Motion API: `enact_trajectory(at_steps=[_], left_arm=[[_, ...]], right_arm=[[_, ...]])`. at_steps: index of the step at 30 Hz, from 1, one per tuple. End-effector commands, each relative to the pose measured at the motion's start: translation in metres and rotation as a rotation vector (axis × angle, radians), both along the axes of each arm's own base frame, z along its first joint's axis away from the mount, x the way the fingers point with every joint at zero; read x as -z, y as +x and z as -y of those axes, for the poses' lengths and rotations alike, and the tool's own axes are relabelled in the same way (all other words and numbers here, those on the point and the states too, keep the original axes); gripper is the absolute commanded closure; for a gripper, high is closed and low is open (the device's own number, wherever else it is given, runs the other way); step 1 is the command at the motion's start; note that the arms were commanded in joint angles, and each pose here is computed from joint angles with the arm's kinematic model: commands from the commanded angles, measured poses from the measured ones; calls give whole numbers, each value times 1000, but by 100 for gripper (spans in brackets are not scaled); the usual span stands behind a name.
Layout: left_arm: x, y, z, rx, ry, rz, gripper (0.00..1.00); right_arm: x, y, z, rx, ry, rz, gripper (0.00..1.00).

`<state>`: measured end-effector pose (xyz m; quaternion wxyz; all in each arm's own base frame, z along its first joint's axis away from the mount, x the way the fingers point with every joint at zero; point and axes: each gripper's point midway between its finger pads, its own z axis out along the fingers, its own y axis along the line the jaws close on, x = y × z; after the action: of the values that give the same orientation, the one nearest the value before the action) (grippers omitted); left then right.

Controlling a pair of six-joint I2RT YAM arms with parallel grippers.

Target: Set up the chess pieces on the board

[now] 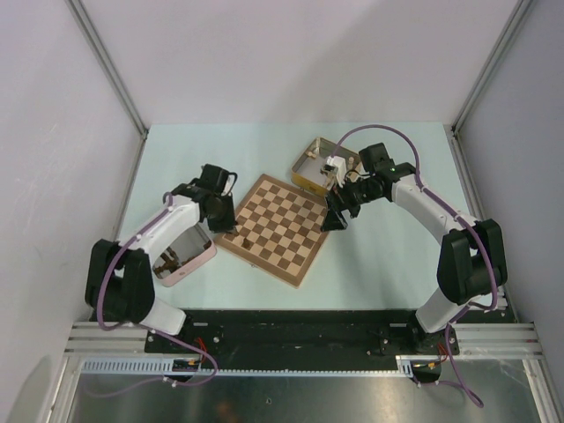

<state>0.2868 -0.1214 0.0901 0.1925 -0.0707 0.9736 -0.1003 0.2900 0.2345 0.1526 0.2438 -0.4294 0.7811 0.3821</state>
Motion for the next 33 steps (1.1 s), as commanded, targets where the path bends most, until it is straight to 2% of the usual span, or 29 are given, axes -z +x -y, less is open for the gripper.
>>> enact_trajectory(at_steps=[1, 33], left_arm=[[-7, 12, 14, 6, -8, 16, 97], [26, 1, 9, 29, 110, -84, 94]], right_arm=[[-14, 5, -4, -16, 14, 44, 0], [-12, 6, -4, -12, 15, 37, 1]])
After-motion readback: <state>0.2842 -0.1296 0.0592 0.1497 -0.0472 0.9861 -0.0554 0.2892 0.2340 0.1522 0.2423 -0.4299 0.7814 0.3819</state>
